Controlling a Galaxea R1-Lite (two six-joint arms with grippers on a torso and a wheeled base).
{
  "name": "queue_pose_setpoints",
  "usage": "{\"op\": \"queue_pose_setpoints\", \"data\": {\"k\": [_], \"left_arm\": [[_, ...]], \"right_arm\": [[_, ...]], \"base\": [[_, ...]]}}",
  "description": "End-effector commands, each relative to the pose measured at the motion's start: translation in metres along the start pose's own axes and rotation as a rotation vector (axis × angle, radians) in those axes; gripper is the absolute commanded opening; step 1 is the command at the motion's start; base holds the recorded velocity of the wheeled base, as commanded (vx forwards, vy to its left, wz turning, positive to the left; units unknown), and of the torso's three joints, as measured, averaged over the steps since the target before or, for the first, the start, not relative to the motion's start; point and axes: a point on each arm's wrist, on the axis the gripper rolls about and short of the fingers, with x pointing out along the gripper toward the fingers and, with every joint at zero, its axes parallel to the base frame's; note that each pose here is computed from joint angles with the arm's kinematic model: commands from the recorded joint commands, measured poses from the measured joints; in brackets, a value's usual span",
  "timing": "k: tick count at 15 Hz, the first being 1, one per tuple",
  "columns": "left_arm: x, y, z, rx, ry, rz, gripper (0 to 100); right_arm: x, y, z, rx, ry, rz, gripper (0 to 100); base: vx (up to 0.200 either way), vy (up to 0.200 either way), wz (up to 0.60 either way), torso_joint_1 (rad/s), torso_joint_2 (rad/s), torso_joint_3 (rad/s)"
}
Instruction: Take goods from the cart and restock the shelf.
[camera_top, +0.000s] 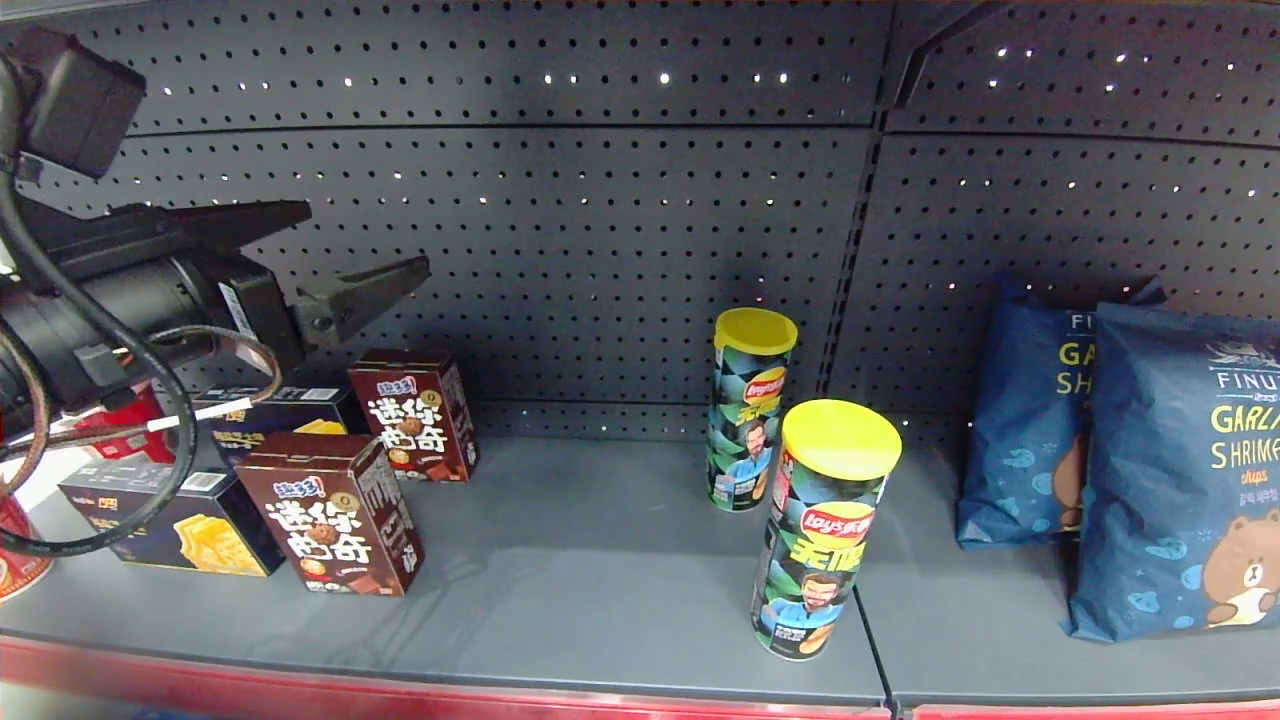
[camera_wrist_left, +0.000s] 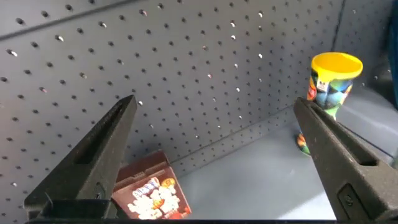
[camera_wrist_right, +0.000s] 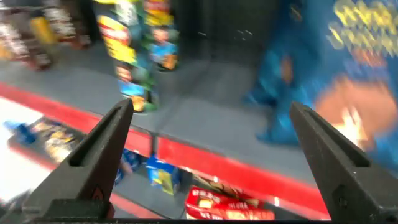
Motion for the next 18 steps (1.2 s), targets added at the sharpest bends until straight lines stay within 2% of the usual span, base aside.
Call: {"op": "queue_pose_setpoints", "data": {"k": [1, 2, 3, 5, 6, 9, 12, 15, 18], "left_arm": [[-0.012, -0.013, -0.014, -0.012, 0.037, -0.039, 100], [-0.015, -0.017, -0.02, -0.017, 0.054, -0.051, 100], [-0.018, -0.026, -0.03, -0.025, 0.083, -0.085, 100], [-0.019, -0.036, -0.039, -0.031, 0.119, -0.111, 100], [-0.017, -0.045, -0.041, -0.031, 0.132, -0.128, 100], [-0.011, -0.053, -0.047, -0.028, 0.167, -0.125, 100], [-0.007, -0.056, -0.051, -0.029, 0.185, -0.14, 100], [-0.001, -0.065, -0.056, -0.028, 0.207, -0.165, 100], [0.005, -0.066, -0.061, -0.033, 0.225, -0.17, 100]], "right_arm": [[0.028, -0.009, 0.019, -0.001, 0.111, 0.06, 100], [0.032, -0.01, 0.019, 0.001, 0.137, 0.061, 100], [0.041, -0.013, 0.017, 0.015, 0.187, 0.065, 100], [0.051, -0.015, 0.015, 0.027, 0.235, 0.085, 100], [0.061, -0.016, 0.017, 0.037, 0.278, 0.104, 100], [0.082, -0.019, 0.012, 0.026, 0.358, 0.095, 100], [0.112, -0.022, 0.011, 0.008, 0.377, 0.069, 100], [0.15, -0.009, 0.005, -0.036, 0.404, 0.092, 100], [0.175, -0.006, -0.002, -0.041, 0.446, 0.11, 100]], "base": [[0.0, 0.0, 0.0, 0.0, 0.0, 0.0], [0.0, 0.0, 0.0, 0.0, 0.0, 0.0], [0.0, 0.0, 0.0, 0.0, 0.0, 0.0], [0.0, 0.0, 0.0, 0.0, 0.0, 0.0], [0.0, 0.0, 0.0, 0.0, 0.0, 0.0], [0.0, 0.0, 0.0, 0.0, 0.0, 0.0], [0.0, 0.0, 0.0, 0.0, 0.0, 0.0], [0.0, 0.0, 0.0, 0.0, 0.0, 0.0], [0.0, 0.0, 0.0, 0.0, 0.0, 0.0]]}}
